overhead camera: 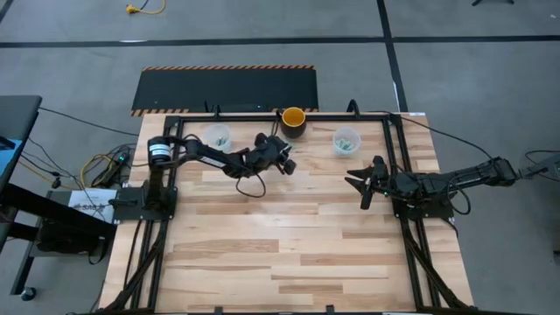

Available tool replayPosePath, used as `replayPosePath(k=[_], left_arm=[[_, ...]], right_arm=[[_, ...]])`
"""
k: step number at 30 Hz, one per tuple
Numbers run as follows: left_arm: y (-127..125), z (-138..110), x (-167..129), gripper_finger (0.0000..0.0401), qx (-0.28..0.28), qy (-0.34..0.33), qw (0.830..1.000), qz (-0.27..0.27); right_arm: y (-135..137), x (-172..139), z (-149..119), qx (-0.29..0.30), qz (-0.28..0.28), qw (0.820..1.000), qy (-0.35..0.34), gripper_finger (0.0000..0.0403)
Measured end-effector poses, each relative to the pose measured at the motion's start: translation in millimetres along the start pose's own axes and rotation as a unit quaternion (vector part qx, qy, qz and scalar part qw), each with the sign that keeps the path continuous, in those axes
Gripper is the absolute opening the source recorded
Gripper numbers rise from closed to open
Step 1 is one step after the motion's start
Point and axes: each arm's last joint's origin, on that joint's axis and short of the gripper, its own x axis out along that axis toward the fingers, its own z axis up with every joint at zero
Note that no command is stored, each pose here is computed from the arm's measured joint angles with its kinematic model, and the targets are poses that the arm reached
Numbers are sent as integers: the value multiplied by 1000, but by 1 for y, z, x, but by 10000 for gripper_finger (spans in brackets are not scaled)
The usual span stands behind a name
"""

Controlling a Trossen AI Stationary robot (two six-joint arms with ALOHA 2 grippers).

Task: Pick and place Stevia / Truvia into bins
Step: Put the stevia packet into the left transparent container

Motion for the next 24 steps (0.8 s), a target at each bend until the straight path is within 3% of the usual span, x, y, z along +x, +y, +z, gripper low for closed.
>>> replayPosePath(k=[7,12,24], left_arm=[[-8,-7,15,71,13,25,1000,7],[-7,-7,14,70,8,18,999,37],[-5,-14,14,70,-2,51,997,50]], right_arm=[[0,0,0,0,0,1000,0,121],[0,0,0,0,0,1000,0,121],[0,0,0,0,0,1000,0,121]])
